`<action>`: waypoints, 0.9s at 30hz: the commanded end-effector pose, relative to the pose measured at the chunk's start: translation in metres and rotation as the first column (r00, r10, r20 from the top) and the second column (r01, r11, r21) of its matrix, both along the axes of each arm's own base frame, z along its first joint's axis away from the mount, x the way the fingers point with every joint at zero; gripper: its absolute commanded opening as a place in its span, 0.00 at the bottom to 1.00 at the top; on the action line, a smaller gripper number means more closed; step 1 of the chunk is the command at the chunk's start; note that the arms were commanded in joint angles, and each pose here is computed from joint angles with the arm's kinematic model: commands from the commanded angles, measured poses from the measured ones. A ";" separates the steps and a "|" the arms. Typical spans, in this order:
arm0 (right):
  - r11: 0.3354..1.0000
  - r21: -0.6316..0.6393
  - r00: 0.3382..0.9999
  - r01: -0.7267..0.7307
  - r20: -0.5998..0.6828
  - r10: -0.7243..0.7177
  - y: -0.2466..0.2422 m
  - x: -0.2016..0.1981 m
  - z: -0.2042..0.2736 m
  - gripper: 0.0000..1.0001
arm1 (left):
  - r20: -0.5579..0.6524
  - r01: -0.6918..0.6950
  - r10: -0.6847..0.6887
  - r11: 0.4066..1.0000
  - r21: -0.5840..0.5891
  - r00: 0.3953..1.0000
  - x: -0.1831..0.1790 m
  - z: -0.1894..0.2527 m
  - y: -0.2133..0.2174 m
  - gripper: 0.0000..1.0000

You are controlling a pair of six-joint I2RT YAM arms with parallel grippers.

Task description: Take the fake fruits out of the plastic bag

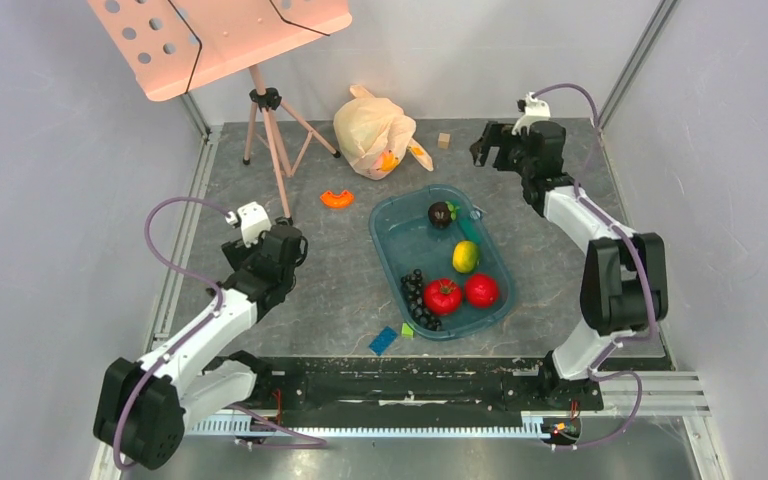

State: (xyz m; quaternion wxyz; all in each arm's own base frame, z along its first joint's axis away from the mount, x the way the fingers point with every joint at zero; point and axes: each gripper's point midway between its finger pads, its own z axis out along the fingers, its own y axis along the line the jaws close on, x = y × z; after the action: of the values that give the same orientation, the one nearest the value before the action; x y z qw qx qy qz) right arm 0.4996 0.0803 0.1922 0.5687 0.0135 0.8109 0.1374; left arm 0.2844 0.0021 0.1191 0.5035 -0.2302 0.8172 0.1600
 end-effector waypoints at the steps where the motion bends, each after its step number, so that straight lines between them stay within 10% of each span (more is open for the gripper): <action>1: 0.954 0.120 0.952 -0.276 0.169 0.254 0.054 0.022 0.043 0.98 | 0.128 -0.006 0.013 0.998 -0.057 0.992 0.002 0.016 0.001 1.00; 13: 0.852 0.311 0.907 -0.420 0.138 0.397 0.134 0.125 0.045 0.98 | 0.146 0.096 -0.086 0.994 -0.061 0.986 0.001 0.019 -0.009 1.00; 27: 0.883 0.330 0.935 -0.335 0.004 0.353 0.202 0.122 -0.027 0.98 | 0.114 0.130 -0.124 0.990 -0.052 0.986 0.005 0.014 -0.015 1.00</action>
State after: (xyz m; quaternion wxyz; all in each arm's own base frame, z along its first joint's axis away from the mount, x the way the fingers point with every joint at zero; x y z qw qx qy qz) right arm 0.6122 0.2753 0.1829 0.5075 -0.0596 0.7734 0.3752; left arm 0.2799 -0.0104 0.1141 0.5303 -0.2034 0.8172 0.0977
